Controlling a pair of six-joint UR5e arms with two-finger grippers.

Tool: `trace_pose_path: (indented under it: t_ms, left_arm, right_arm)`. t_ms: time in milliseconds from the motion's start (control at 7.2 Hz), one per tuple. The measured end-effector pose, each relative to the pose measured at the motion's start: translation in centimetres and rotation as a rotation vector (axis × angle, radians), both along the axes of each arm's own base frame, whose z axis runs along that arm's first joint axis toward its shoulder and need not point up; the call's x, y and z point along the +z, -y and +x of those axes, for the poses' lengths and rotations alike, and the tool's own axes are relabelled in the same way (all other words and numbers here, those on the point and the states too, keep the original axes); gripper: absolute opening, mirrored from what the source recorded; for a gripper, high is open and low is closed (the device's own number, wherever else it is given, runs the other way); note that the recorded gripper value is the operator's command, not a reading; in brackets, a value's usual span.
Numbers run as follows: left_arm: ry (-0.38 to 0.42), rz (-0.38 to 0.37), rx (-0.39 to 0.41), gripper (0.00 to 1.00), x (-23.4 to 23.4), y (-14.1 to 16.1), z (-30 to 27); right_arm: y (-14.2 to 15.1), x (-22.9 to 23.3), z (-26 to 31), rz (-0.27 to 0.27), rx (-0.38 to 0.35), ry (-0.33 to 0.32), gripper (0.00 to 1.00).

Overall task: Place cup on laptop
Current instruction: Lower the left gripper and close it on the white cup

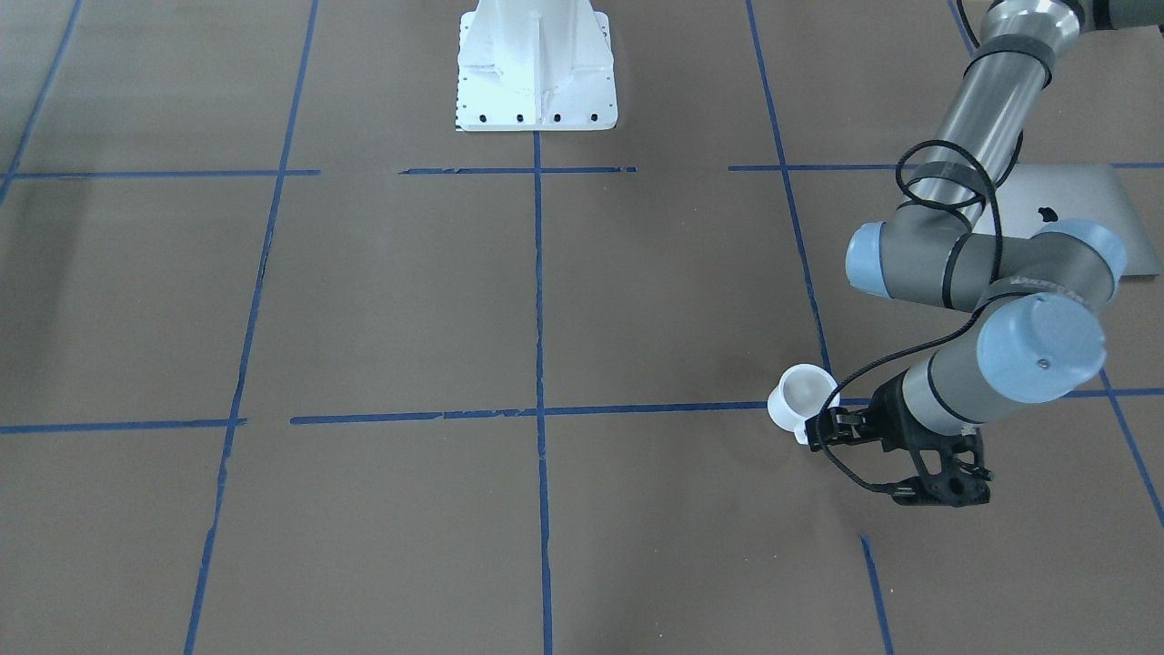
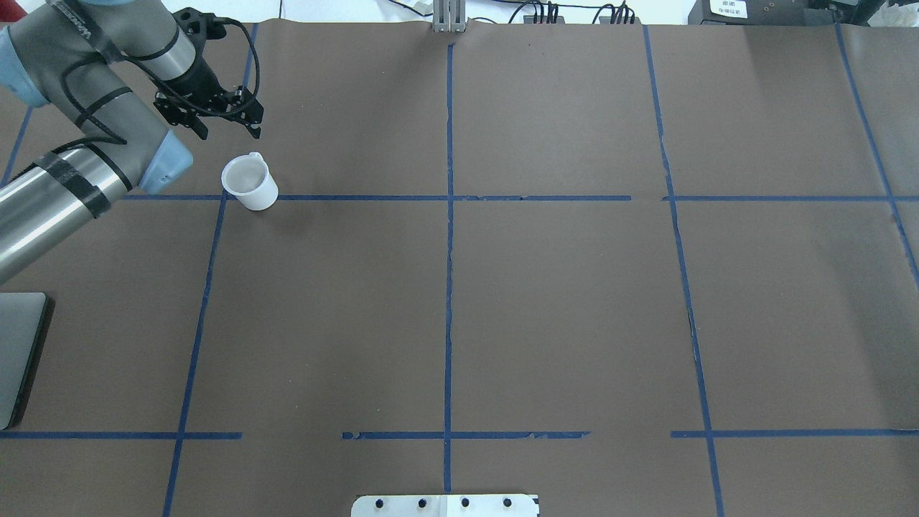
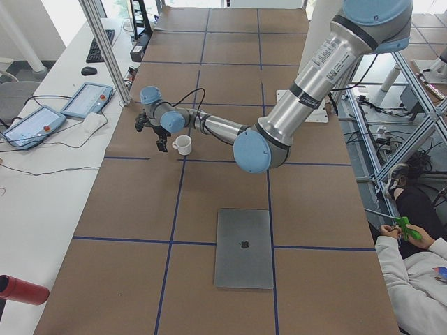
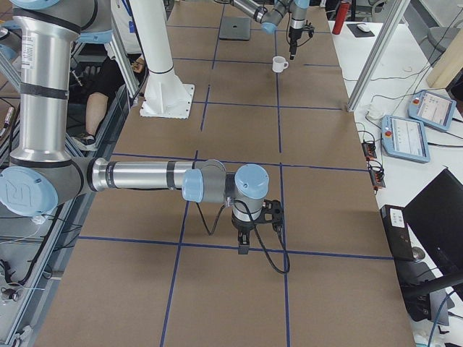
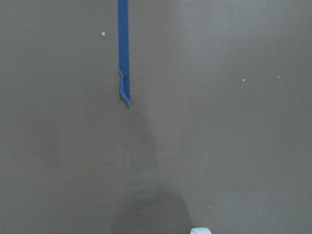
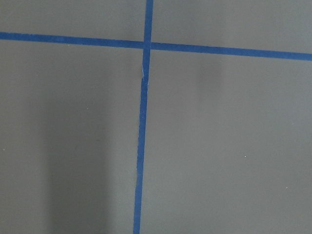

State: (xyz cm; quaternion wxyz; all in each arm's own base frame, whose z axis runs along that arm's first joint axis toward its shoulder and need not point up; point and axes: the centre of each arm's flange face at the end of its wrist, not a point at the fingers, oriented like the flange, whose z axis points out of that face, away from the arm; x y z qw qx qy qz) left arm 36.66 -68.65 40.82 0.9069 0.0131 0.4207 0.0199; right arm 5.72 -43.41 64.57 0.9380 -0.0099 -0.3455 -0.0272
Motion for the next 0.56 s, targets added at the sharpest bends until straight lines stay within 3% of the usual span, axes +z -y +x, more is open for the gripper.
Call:
trace_pose_path:
  t_ms: [139, 278, 417, 556]
  left_arm:
    - [0.011, -0.002, 0.015, 0.84, 0.4, -0.5, 1.7]
    - [0.02, -0.009, 0.03, 0.52, 1.0, -1.0, 3.0]
    - [0.023, -0.013, 0.04, 0.01, 1.2, -1.3, 3.7]
    - [0.022, -0.013, 0.046, 0.0, 1.0, -1.3, 4.0]
  right_arm:
    - [0.0, 0.0, 0.0, 0.0, 0.0, 0.0, 1.0]
    - [0.0, 0.0, 0.0, 0.0, 0.0, 0.0, 1.0]
    - [0.0, 0.0, 0.0, 0.0, 0.0, 0.0, 1.0]
    - [0.0, 0.0, 0.0, 0.0, 0.0, -0.001, 1.0]
